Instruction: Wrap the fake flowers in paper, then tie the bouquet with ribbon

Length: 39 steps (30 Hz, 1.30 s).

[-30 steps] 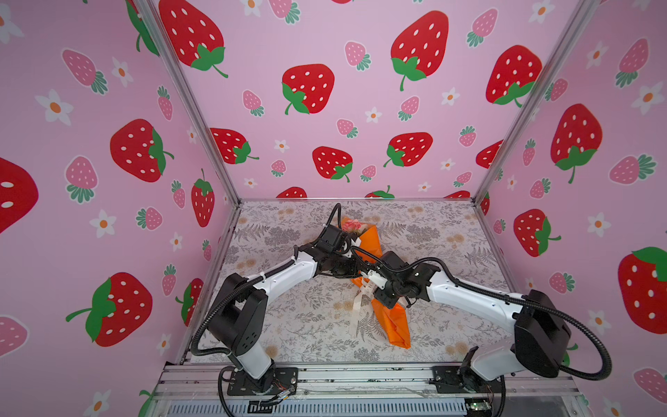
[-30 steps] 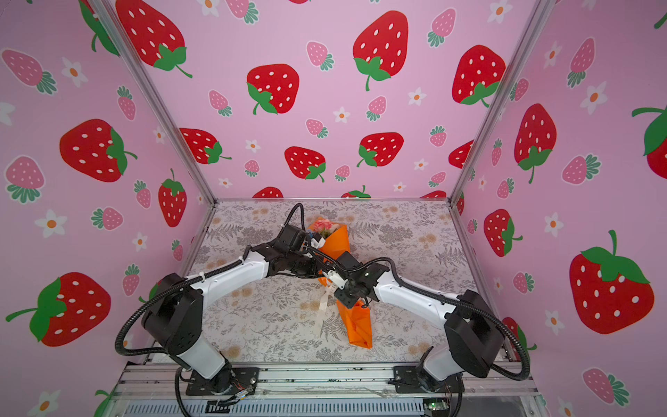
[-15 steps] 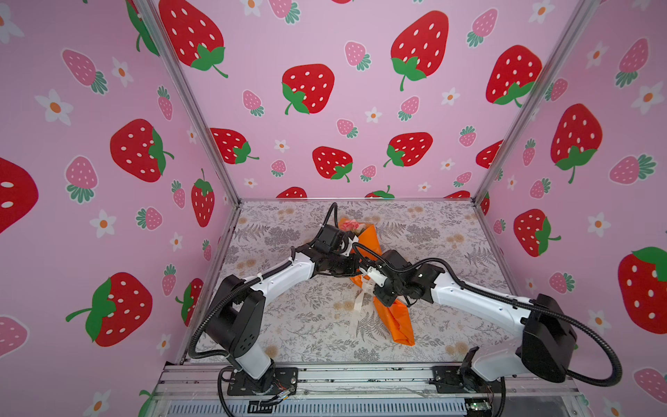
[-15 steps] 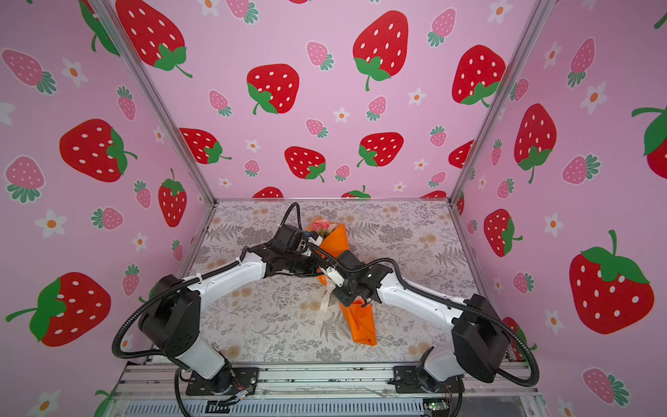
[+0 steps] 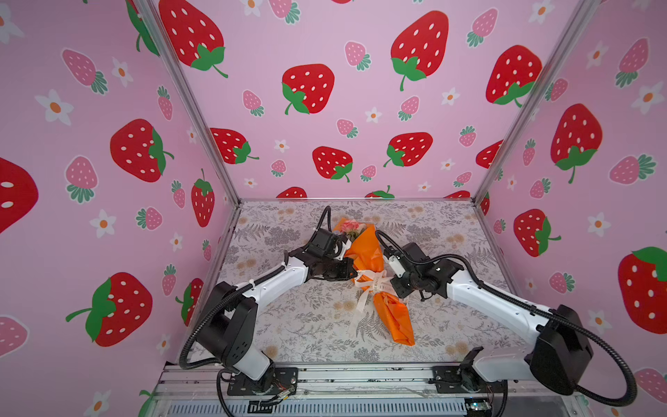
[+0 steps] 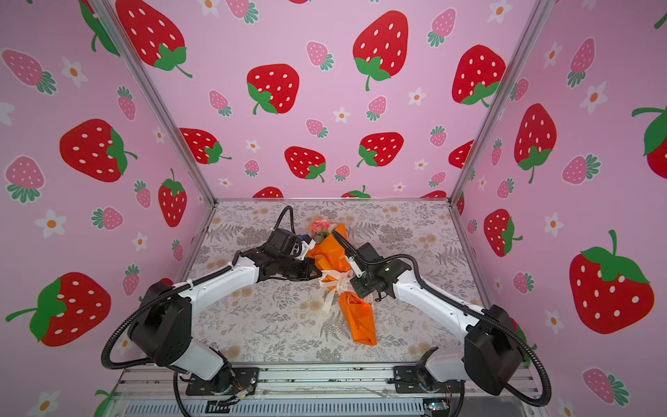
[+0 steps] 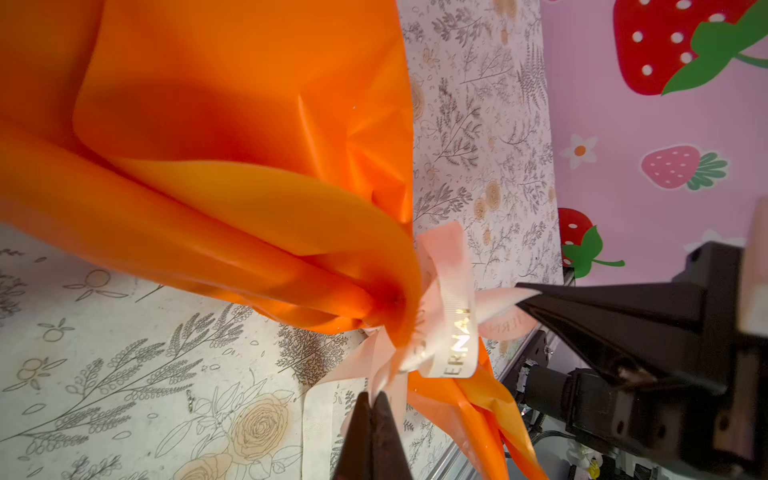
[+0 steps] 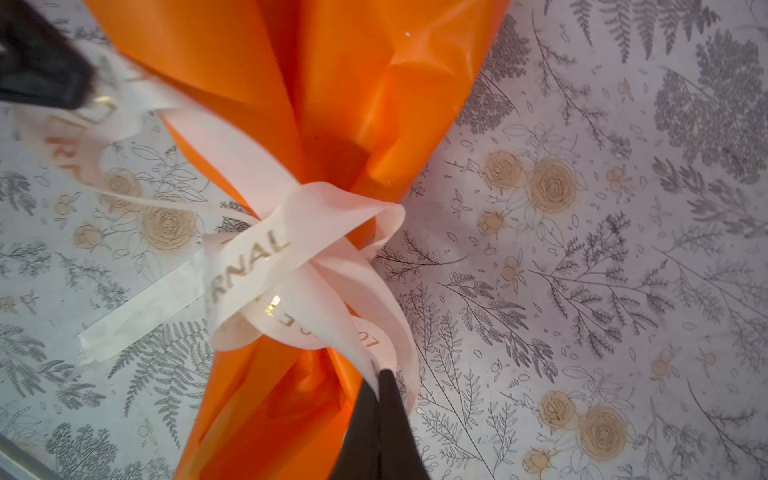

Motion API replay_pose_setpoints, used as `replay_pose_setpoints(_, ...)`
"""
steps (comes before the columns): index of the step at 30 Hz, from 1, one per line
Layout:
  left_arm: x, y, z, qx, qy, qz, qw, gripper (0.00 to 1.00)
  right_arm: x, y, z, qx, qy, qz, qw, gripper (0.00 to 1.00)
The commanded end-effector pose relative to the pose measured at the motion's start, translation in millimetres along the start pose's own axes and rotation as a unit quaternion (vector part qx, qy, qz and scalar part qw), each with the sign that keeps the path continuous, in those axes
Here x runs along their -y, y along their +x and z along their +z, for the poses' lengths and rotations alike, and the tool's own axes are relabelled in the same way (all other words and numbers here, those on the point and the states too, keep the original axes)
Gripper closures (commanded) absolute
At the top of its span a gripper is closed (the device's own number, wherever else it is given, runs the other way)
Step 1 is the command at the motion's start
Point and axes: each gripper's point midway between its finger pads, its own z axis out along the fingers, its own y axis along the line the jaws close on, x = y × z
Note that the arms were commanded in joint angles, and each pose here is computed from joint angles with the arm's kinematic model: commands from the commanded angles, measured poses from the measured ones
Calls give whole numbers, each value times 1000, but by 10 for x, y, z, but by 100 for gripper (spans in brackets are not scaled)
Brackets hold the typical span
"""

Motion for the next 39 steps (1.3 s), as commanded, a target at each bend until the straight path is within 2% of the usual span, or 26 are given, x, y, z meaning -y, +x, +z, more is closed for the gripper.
replay_pose_setpoints(1, -132, 106, -58, -5, -29, 7, 1000, 100, 27, 96, 0, -10, -11, 33, 999, 98)
replay_pose_setpoints(13, -390, 266, -102, -7, -85, 15, 996, 100, 86, 126, 63, -8, -12, 45, 999, 98)
replay_pose_setpoints(19, -456, 373, -114, -11, -93, 20, 995, 100, 120, 133, 80, -9, -8, 44, 999, 98)
replay_pose_setpoints(25, -429, 426, -139, -13, -95, 47, 994, 100, 70, 117, 102, -7, -23, 41, 999, 98)
replay_pose_setpoints(27, -407, 411, -173, -7, -96, 56, 994, 90, 70, 125, 100, -8, -23, 40, 999, 98)
replay_pose_setpoints(32, -203, 309, -283, 25, -89, 120, 988, 72, 54, 90, 76, 1, -28, 41, 999, 98)
replay_pose_setpoints(35, -33, 318, -248, 19, -69, 167, 983, 69, 53, 78, 72, 3, -29, 40, 999, 98)
replay_pose_setpoints(39, 223, 430, -71, -7, -59, 256, 965, 69, 53, 70, 68, 4, -29, 40, 999, 98)
